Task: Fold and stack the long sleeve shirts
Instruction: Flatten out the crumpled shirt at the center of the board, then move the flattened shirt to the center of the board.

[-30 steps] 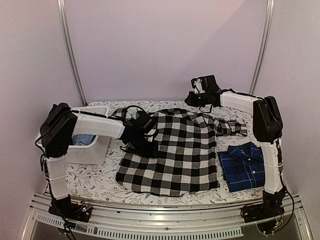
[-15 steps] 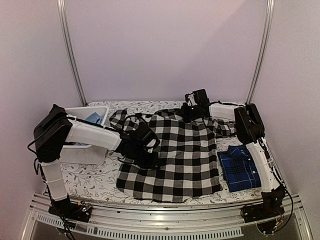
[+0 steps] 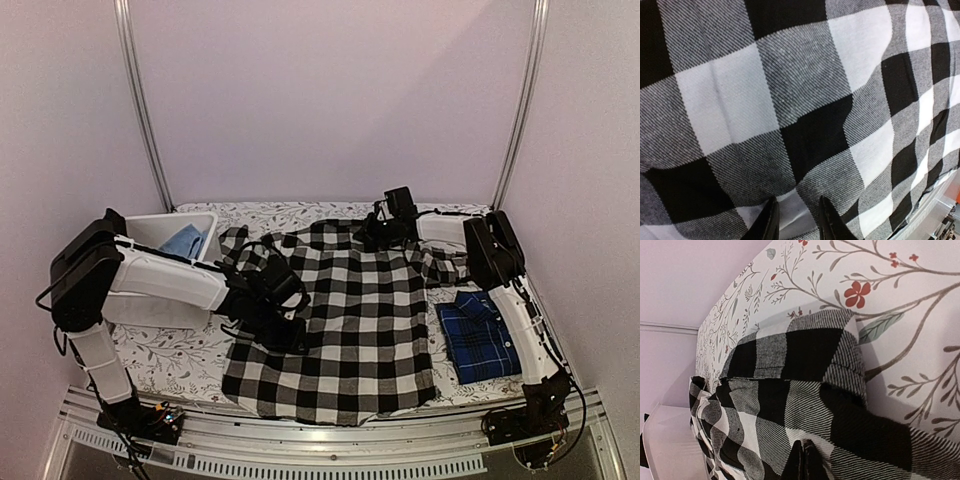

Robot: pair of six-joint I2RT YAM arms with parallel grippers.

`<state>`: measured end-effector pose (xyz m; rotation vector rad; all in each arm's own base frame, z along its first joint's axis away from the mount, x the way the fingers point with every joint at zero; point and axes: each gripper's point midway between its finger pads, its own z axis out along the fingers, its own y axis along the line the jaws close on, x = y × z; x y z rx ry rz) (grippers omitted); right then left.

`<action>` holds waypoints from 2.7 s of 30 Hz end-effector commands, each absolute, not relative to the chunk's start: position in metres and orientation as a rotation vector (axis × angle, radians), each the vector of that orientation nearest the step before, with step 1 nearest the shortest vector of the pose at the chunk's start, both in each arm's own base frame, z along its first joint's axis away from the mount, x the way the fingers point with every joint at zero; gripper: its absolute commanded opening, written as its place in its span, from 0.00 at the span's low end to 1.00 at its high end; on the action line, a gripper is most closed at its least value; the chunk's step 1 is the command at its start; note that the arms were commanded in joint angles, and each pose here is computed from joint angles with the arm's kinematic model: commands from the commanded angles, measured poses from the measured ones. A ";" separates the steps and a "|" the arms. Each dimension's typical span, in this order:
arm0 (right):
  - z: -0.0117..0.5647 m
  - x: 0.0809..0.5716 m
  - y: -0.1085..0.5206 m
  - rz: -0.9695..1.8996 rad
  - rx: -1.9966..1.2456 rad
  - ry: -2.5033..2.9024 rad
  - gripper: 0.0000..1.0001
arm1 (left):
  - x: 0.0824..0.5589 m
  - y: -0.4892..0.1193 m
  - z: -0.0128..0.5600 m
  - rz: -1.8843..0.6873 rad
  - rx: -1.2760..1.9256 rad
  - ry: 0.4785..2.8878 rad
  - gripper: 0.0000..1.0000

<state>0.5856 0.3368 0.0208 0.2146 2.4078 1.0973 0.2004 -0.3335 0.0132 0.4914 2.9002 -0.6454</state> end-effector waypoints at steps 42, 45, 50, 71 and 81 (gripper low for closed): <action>0.074 0.481 0.235 0.780 0.038 2.528 0.30 | 0.477 -0.287 0.035 -0.353 0.071 2.667 0.32; 0.056 0.482 0.222 0.734 0.074 2.559 0.30 | 0.488 -0.277 0.023 -0.336 0.044 2.678 0.32; 0.031 0.480 0.206 0.684 0.117 2.610 0.30 | 0.502 -0.256 -0.004 -0.290 -0.008 2.725 0.31; 0.001 0.555 0.192 0.664 0.059 2.655 0.35 | 0.564 -0.233 0.007 -0.381 -0.114 2.684 0.32; 0.109 0.552 0.170 0.516 0.008 2.486 0.55 | 0.574 -0.264 0.095 -0.497 0.028 2.514 0.51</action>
